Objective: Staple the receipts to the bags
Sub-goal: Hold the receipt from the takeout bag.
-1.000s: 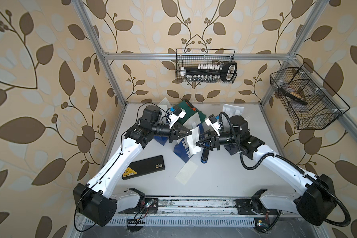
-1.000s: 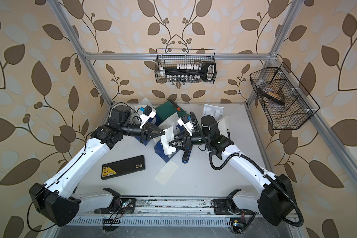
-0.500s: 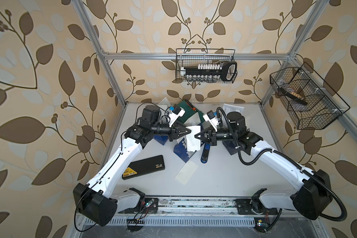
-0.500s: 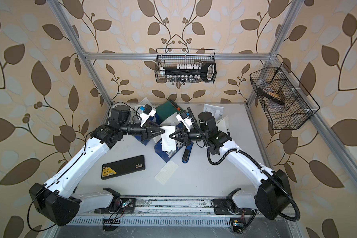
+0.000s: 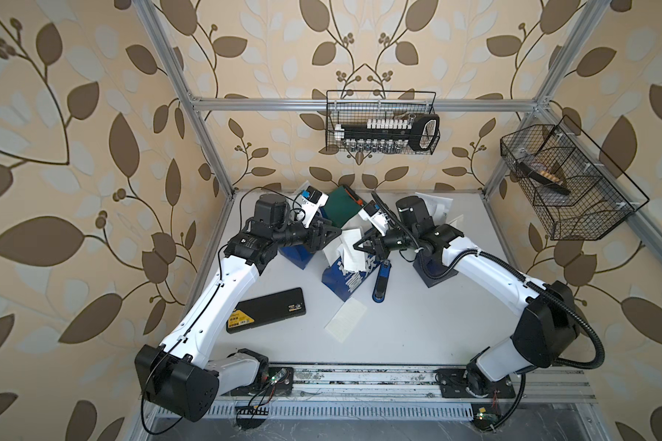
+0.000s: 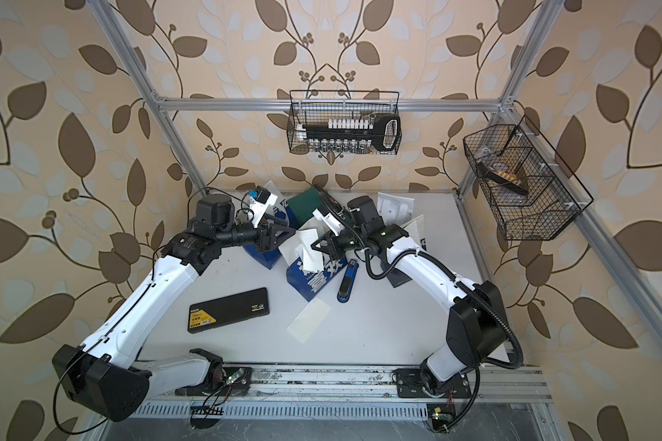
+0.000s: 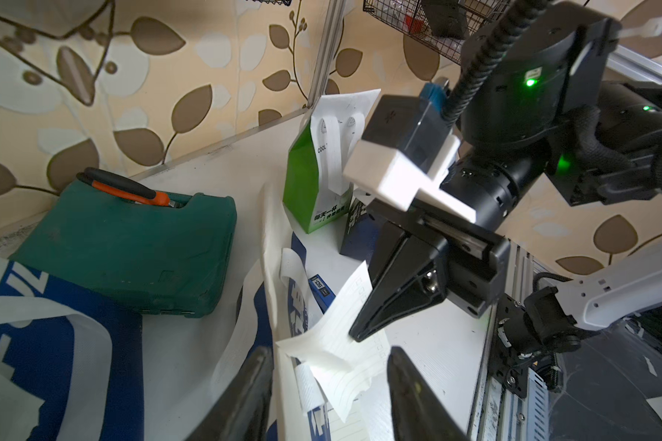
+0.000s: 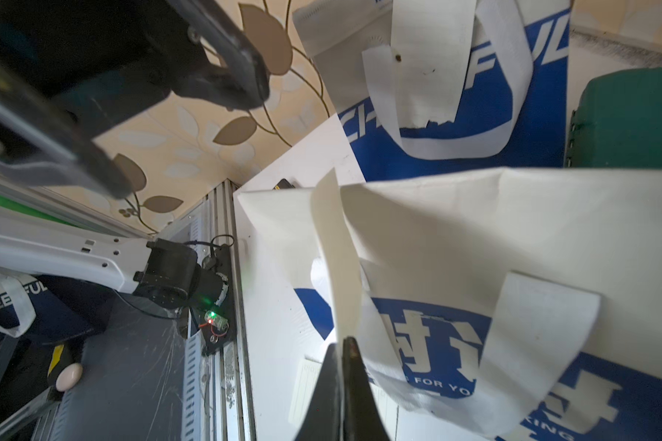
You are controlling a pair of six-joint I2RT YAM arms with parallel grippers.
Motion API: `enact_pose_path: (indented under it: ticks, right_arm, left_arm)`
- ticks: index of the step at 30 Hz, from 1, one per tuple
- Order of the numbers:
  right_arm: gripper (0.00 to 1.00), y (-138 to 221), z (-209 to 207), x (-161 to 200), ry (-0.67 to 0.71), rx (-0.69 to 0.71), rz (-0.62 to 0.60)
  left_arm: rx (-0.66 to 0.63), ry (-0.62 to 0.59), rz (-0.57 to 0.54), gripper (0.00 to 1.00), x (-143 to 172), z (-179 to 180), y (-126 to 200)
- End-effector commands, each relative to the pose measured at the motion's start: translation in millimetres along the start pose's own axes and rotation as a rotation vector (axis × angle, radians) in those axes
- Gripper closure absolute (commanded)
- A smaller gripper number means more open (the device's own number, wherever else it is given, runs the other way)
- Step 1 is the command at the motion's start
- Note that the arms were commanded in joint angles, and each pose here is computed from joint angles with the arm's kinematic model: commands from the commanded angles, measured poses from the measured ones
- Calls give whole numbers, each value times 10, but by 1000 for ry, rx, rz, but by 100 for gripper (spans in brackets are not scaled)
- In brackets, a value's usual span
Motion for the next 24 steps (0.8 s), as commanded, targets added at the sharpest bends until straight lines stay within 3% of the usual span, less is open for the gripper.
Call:
enact_pose_path:
  ticks: [1,5,11,24]
  right_arm:
    - [100,-47,-22,30,40,21,52]
    - [100,-74,-79,-35,63,68,47]
    - [100,-69,-178,-104,93,150,55]
    - [100,-195,-209,-87,132,188,105]
  left_arm:
    - [10,-19,-3,48,12,51,-62]
    - [58,5,20,49,113,62,-166]
    - [30,13,54,53,220,145,-248]
    - [38,26,98,65,273,225,-411]
Point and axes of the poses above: each gripper's point midway between its finger pads, its own y axis back along the fingers, its own z axis along the line the jaws close on, x = y × z, the point moved 4 cm from there along y, back along the fingers, and after that the axes turned 4 degrees about -y, right-handed, at the moved point
